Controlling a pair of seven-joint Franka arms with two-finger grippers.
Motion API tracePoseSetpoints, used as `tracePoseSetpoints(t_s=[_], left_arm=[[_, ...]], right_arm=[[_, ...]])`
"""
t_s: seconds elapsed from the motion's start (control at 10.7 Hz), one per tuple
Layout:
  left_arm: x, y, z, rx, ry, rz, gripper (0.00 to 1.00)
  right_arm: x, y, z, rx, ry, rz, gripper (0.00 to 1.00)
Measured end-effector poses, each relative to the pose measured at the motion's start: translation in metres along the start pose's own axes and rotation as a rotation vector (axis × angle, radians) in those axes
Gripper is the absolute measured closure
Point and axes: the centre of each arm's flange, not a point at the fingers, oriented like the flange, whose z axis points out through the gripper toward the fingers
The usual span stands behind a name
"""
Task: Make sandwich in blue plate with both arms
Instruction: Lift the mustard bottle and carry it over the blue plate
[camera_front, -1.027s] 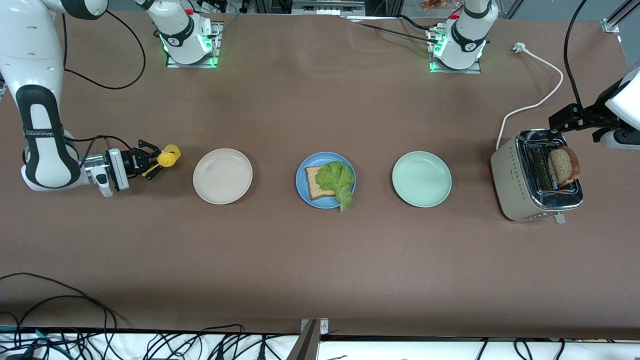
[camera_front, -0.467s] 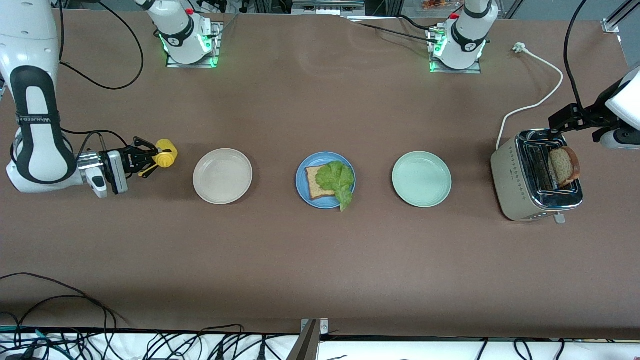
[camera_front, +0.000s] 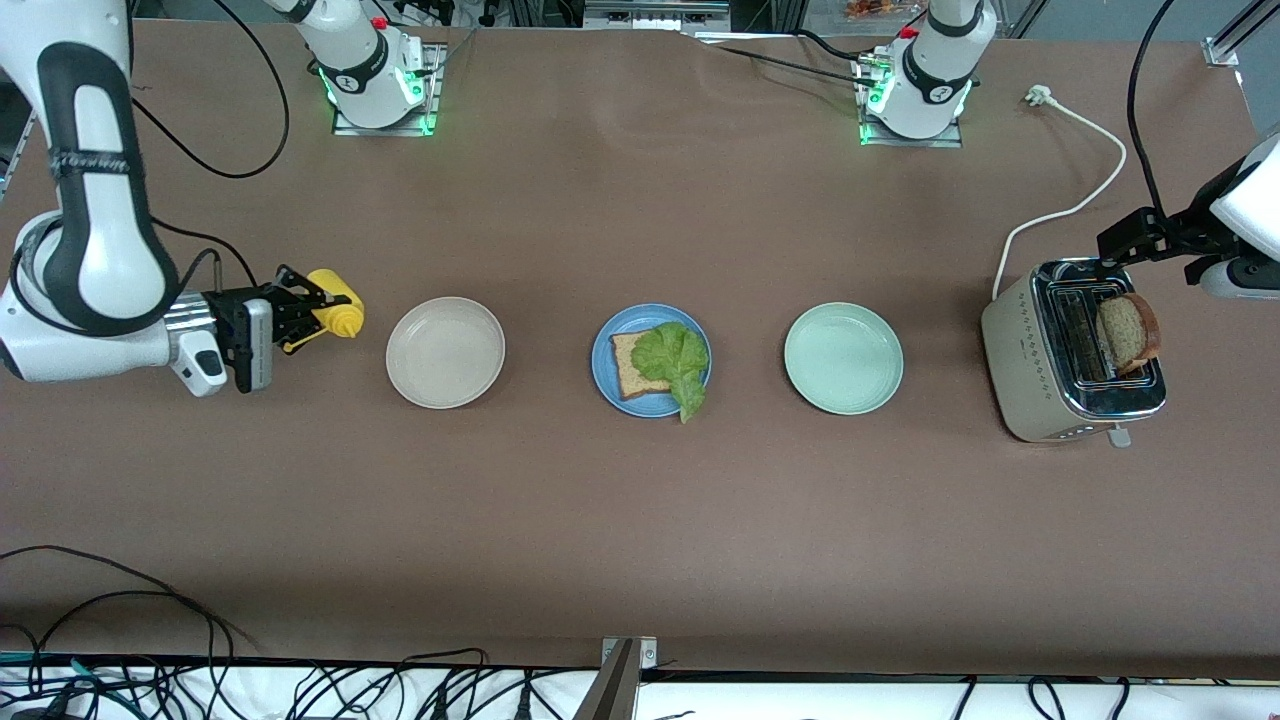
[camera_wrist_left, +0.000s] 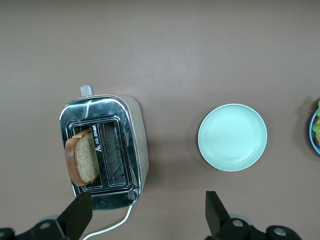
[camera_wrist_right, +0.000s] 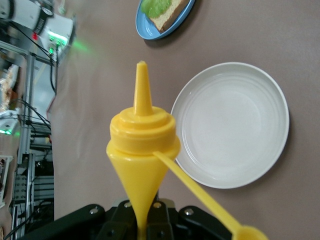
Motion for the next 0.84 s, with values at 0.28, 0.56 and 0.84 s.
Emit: tracePoseSetpoints(t_s=[0.28,0.56,0.84], left_arm=[[0.000,0.000,0.000,0.000,0.000,0.000,0.00],[0.000,0.000,0.000,0.000,0.000,0.001,0.00],[0.001,0.001,0.001,0.000,-0.002,0.001,0.00]], right_arm=[[0.068,-0.034,0.000,-0.107,-0.152,0.062,0.95],[0.125,-0.059,0.020,-0.233,-0.280,0.065,0.95],[0.183,-0.095,0.058,-0.395,-0.427,0.048,0.95]])
